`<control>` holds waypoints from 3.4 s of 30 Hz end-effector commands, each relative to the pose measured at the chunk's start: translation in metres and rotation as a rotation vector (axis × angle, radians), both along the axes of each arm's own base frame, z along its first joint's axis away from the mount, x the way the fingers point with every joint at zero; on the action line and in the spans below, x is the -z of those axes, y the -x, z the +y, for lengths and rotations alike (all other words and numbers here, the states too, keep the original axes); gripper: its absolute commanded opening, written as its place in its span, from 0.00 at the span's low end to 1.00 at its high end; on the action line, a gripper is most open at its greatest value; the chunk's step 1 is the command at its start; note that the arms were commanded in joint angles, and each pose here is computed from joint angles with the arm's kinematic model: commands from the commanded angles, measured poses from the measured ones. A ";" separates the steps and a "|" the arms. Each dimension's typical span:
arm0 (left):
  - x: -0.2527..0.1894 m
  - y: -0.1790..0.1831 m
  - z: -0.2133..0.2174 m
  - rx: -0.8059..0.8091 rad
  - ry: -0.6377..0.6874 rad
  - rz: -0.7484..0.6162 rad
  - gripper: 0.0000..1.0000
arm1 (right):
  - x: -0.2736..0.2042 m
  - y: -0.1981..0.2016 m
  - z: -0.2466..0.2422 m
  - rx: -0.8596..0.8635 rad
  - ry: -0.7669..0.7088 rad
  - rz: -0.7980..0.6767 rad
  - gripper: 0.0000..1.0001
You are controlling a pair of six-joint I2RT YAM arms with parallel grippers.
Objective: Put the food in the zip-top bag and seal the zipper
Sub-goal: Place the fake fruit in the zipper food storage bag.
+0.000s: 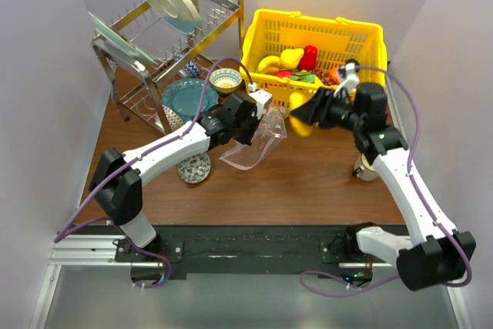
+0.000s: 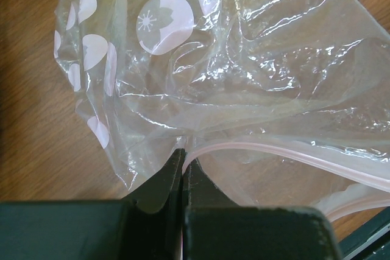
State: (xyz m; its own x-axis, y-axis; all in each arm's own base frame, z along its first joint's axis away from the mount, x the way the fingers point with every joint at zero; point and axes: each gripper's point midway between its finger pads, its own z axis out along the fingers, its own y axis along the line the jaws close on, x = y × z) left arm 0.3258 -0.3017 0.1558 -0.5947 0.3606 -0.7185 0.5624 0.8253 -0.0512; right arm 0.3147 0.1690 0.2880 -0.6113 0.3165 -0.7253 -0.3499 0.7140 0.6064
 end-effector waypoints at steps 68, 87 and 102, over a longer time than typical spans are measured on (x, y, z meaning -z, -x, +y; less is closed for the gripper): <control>-0.128 0.093 -0.094 0.088 0.848 0.370 0.00 | 0.109 0.071 0.085 0.101 -0.338 0.298 0.52; -0.137 0.082 -0.095 0.044 0.844 0.336 0.00 | 0.117 0.078 0.071 0.102 -0.254 0.227 0.52; -0.122 0.099 -0.102 0.052 0.857 0.424 0.00 | 0.060 0.050 0.022 0.358 -0.276 -0.010 0.56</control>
